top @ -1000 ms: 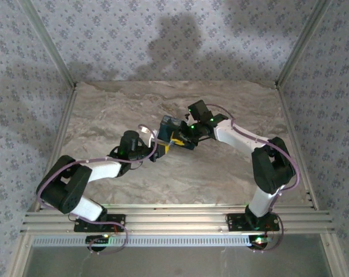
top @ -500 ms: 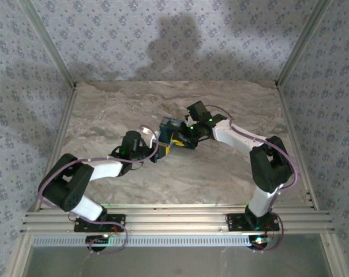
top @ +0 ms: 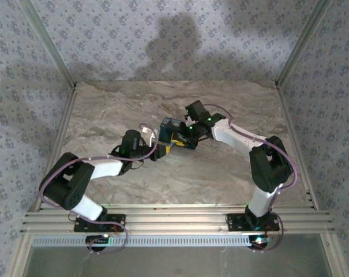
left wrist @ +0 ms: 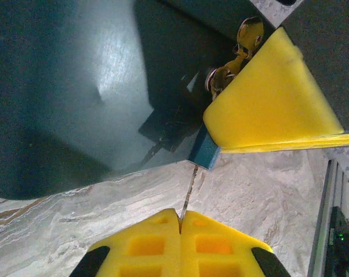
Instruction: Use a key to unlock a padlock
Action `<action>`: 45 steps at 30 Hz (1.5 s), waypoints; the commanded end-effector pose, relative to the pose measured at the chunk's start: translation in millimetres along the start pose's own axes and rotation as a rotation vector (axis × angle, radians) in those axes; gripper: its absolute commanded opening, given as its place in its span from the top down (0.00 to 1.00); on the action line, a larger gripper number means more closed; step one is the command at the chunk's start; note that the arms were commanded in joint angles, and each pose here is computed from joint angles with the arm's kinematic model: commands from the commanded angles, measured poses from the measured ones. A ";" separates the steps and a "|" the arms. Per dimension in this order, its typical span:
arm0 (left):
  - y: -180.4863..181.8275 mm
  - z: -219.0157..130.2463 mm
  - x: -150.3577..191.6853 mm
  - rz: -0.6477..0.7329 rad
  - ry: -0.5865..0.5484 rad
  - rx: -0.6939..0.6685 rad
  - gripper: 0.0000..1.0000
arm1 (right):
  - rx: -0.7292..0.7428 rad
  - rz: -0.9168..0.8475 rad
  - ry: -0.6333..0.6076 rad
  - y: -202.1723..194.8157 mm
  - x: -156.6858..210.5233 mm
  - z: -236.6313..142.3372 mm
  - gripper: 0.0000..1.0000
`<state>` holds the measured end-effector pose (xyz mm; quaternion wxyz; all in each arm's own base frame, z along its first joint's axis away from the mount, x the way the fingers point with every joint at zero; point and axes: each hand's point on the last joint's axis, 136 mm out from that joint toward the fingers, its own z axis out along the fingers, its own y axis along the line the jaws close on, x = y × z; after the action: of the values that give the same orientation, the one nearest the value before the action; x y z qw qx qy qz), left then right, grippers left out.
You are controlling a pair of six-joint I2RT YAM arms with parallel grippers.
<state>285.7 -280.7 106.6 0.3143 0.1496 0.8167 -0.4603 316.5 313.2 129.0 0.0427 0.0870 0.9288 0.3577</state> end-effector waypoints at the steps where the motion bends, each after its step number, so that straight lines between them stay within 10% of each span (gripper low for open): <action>1: -34.1 -4.5 -40.3 0.056 -0.148 0.122 1.00 | -0.036 -0.032 0.075 18.2 19.1 1.9 1.00; 45: 21.4 1.1 4.4 0.092 0.039 -0.135 1.00 | -0.146 0.054 0.072 16.3 4.8 -12.1 1.00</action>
<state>287.9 -273.1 84.0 0.3205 0.1731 0.8403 -0.4014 314.7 311.4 125.5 0.0050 0.1105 0.9109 0.3975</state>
